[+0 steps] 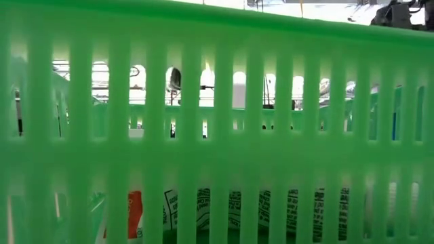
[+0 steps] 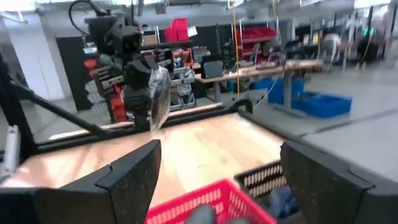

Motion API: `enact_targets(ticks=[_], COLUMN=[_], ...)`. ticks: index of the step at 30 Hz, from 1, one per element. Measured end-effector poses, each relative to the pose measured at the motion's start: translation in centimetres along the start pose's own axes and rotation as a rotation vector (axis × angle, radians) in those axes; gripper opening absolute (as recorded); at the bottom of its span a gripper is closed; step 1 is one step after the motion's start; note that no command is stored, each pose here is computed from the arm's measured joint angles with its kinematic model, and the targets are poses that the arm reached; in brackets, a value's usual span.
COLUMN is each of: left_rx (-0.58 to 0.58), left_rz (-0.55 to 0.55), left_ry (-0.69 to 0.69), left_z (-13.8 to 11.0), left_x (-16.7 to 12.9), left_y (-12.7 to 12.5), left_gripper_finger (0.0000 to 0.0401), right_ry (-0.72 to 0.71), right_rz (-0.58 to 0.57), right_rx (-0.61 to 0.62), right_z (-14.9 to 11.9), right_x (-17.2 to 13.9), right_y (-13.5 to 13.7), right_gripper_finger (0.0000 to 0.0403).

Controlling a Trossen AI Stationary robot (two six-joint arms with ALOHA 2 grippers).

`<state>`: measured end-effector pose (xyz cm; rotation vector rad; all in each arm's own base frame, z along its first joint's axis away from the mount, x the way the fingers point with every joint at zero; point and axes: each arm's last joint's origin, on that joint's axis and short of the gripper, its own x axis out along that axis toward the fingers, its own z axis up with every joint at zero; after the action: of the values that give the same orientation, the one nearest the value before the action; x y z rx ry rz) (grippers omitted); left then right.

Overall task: Pick & Place Travel size toiletries
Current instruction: Put the left black hairbrush into the blue bin

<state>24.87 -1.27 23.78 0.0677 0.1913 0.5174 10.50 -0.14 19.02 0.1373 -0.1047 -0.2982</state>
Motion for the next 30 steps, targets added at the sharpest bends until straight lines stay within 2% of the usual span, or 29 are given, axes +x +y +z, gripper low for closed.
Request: enact_targets(ticks=[2, 6, 8, 13, 18, 22, 27, 30], left_rx=[0.036, 0.062, 0.062, 0.053, 0.035, 0.015, 0.046, 0.066], left_rz=[-0.002, 0.018, -0.015, -0.173, -0.163, -0.150, -0.170, -0.168], left_ry=[-0.046, -0.080, -0.080, -0.103, -0.132, -0.166, -0.154, -0.145], left_z=[0.2, 0.3, 0.3, 0.4, 0.8, 0.8, 0.6, 0.9], left_x=[0.7, 1.3, 1.5, 1.9, 2.1, 2.5, 4.2, 5.5], left_y=[-0.1, 0.4, 0.6, 0.7, 1.2, 1.3, 0.3, -0.4], left_gripper_finger=[0.0000, 0.0000, 0.0000, 0.0000, 0.0000, 0.0000, 0.0000, 0.0000], right_ry=[-0.038, -0.152, -0.170, -0.130, -0.074, -0.055, -0.002, 0.011], right_rz=[-0.024, -0.131, -0.140, -0.140, -0.084, -0.013, 0.003, -0.003], right_rx=[-0.027, 0.022, 0.031, 0.014, -0.012, -0.041, -0.148, -0.150], right_z=[0.4, 1.3, 1.4, 0.7, -0.3, 0.8, 2.0, 2.3], right_x=[0.5, 1.2, 1.5, 2.6, 4.2, 6.9, 11.6, 14.1], right_y=[0.2, 0.2, 0.3, 0.7, 1.4, 2.6, 4.1, 4.6], right_gripper_finger=[0.0318, 0.0318, 0.0318, 0.0318, 0.0318, 0.0318, 0.0318, 0.0318])
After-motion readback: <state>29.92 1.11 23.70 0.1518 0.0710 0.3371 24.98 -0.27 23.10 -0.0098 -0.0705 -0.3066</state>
